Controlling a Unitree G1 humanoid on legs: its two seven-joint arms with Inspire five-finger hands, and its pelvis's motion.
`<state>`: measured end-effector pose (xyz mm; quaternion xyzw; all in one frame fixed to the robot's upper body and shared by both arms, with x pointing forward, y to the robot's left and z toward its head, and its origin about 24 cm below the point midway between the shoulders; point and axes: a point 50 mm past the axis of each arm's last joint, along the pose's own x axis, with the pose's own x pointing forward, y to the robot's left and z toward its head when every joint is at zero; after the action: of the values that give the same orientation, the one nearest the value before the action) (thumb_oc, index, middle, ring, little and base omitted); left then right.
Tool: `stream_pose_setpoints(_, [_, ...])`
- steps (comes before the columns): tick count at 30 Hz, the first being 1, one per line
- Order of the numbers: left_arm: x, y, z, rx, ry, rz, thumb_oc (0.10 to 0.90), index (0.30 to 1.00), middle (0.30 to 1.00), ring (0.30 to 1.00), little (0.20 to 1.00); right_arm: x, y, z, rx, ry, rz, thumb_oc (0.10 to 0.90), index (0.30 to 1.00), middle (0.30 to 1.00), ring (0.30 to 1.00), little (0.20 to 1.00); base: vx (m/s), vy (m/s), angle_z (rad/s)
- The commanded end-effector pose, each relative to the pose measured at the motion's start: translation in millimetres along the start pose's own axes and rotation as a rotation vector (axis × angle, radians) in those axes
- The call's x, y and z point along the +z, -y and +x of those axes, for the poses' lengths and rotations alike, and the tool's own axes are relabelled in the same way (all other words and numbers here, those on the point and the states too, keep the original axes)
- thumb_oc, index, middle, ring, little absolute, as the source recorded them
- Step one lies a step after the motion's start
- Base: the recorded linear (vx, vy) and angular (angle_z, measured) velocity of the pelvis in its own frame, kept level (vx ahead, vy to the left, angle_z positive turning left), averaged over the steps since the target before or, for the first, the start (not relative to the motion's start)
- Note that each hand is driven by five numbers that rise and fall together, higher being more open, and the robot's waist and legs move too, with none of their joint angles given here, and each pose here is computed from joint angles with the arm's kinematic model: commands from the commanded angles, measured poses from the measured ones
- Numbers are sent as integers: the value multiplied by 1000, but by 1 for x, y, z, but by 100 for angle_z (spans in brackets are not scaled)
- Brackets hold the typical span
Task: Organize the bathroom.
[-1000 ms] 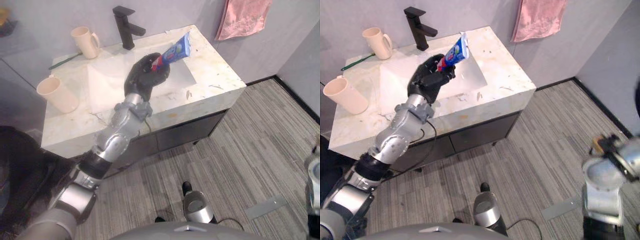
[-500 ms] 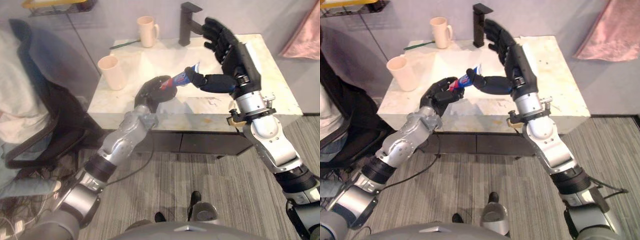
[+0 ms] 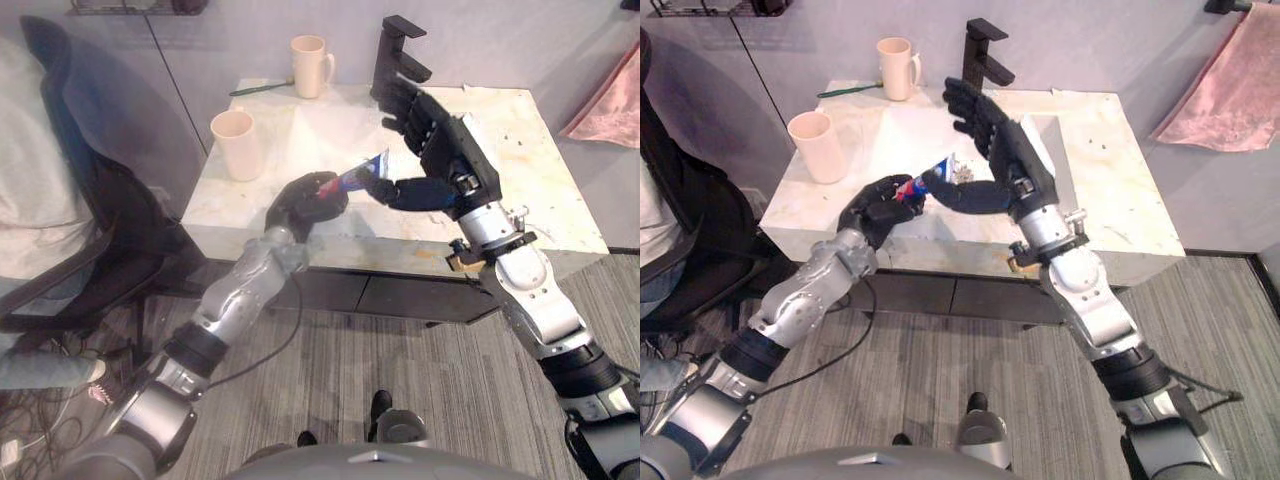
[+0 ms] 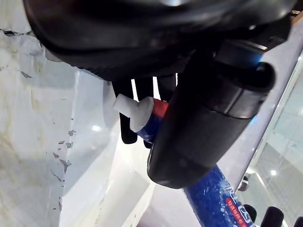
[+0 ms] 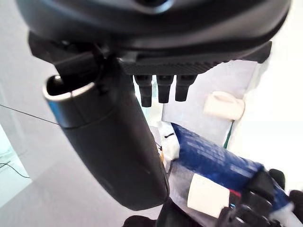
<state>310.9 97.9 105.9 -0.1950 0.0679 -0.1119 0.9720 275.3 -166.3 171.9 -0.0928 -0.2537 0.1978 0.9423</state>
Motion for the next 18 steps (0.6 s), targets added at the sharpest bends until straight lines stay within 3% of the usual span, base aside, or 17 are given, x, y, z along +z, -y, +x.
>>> stream_pose_setpoints(1, [31, 20, 3, -116, 185, -133, 400, 300, 300, 300, 300, 42, 3, 4, 10, 291, 74, 800, 900, 900, 900, 900, 6, -2, -10])
stream_pose_setpoints(11, [28, 12, -1, -101, 194, -173, 400, 300, 300, 300, 300, 30, 7, -18, -29, 270, 140, 800, 900, 900, 900, 900, -5, 1, -4])
stream_pose_setpoints(18, [29, 12, 2, -102, 186, -166, 400, 300, 300, 300, 300, 23, 4, -17, -30, 263, 154, 800, 900, 900, 900, 900, -2, 1, -2])
